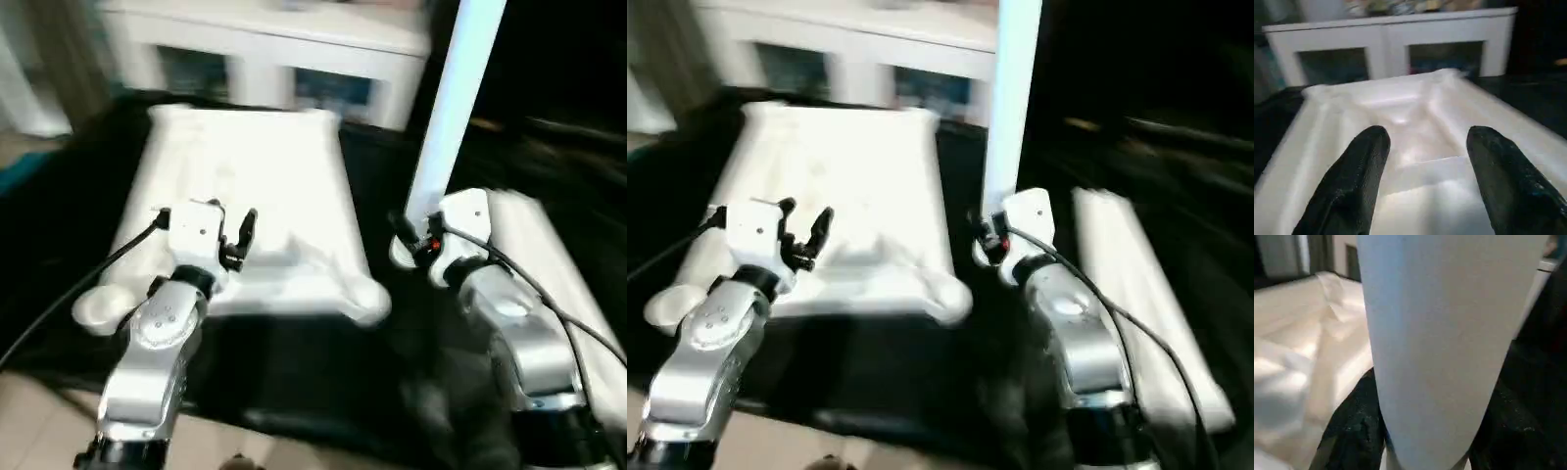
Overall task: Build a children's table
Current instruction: Pick table leg
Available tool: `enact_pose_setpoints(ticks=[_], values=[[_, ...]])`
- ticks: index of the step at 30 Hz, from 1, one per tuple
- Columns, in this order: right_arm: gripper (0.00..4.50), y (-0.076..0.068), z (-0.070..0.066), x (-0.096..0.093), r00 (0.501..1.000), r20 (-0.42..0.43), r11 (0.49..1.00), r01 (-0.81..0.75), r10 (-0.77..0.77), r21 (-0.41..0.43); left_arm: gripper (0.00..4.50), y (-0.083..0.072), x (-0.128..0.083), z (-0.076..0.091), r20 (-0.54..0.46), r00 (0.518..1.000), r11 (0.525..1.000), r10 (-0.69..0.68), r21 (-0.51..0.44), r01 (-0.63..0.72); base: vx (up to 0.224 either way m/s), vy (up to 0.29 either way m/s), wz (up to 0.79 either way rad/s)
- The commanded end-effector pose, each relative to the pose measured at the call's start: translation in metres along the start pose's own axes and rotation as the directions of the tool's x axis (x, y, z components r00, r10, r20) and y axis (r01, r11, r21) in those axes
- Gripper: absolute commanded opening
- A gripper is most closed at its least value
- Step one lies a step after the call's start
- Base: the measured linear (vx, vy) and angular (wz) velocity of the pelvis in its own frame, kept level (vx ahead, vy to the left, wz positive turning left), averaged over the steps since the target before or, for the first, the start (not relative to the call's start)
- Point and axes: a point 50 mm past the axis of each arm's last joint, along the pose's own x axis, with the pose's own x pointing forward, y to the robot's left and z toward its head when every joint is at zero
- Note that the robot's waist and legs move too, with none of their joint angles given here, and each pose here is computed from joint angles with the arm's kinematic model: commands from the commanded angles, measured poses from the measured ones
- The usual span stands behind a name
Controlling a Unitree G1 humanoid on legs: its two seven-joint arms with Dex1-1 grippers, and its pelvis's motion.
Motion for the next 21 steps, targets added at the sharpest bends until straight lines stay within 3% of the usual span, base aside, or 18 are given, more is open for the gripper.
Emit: enact_pose_setpoints(ticks=[1,6,8,10,12,13,14,16,19,21], values=[[1.88,-0.011,0.002,-0.008,0.999,0.017,0.999,0.042,-0.042,0.005,2.98,-0.01,0.006,0.007,0.025,0.999,0.999,-0.046,0.002,0.046,0.172,-0.021,0.06],[1.88,-0.01,-0.005,-0.01,1.0,-0.015,0.999,0.026,-0.026,0.018,2.98,-0.013,0.007,0.007,0.039,0.994,0.994,-0.1,-0.027,0.101,0.13,-0.067,0.11],[1.88,-0.011,-0.003,-0.011,1.0,-0.004,0.999,-0.003,0.003,0.038,2.98,-0.023,0.002,0.003,0.031,0.956,0.956,-0.293,-0.025,0.294,0.108,-0.03,-0.04],[1.88,-0.013,-0.003,-0.011,1.0,-0.01,0.999,-0.006,0.007,0.054,2.98,-0.026,0.001,0.003,0.036,0.936,0.937,-0.35,0.003,0.351,0.034,-0.009,-0.02],[1.88,-0.014,-0.003,-0.011,1.0,-0.009,0.997,-0.028,0.028,0.066,2.98,-0.03,-0.001,0.0,0.016,0.886,0.886,-0.464,0.025,0.463,0.051,-0.004,-0.05],[1.88,-0.013,-0.002,-0.012,0.997,-0.013,0.993,-0.069,0.07,0.092,2.98,-0.035,-0.005,-0.004,-0.025,0.808,0.807,-0.588,0.053,0.589,0.0,0.0,0.0],[1.88,-0.013,-0.002,-0.012,0.997,-0.013,0.993,-0.069,0.07,0.092,2.98,-0.035,-0.005,-0.004,-0.025,0.808,0.807,-0.588,0.053,0.589,-0.057,0.02,-0.1],[1.88,-0.012,0.0,-0.013,0.991,-0.009,0.986,-0.132,0.134,0.103,2.98,-0.042,-0.013,-0.009,-0.093,0.669,0.669,-0.737,0.044,0.742,-0.06,0.009,-0.05],[1.88,-0.011,0.003,-0.018,0.969,-0.034,0.965,-0.239,0.244,0.105,2.98,-0.048,-0.02,-0.013,-0.187,0.504,0.511,-0.843,0.009,0.859,-0.089,0.009,-0.02],[1.88,-0.01,0.003,-0.019,0.959,-0.044,0.956,-0.275,0.28,0.101,2.98,-0.048,-0.02,-0.014,-0.213,0.469,0.479,-0.857,0.005,0.878,-0.101,0.009,-0.02]])
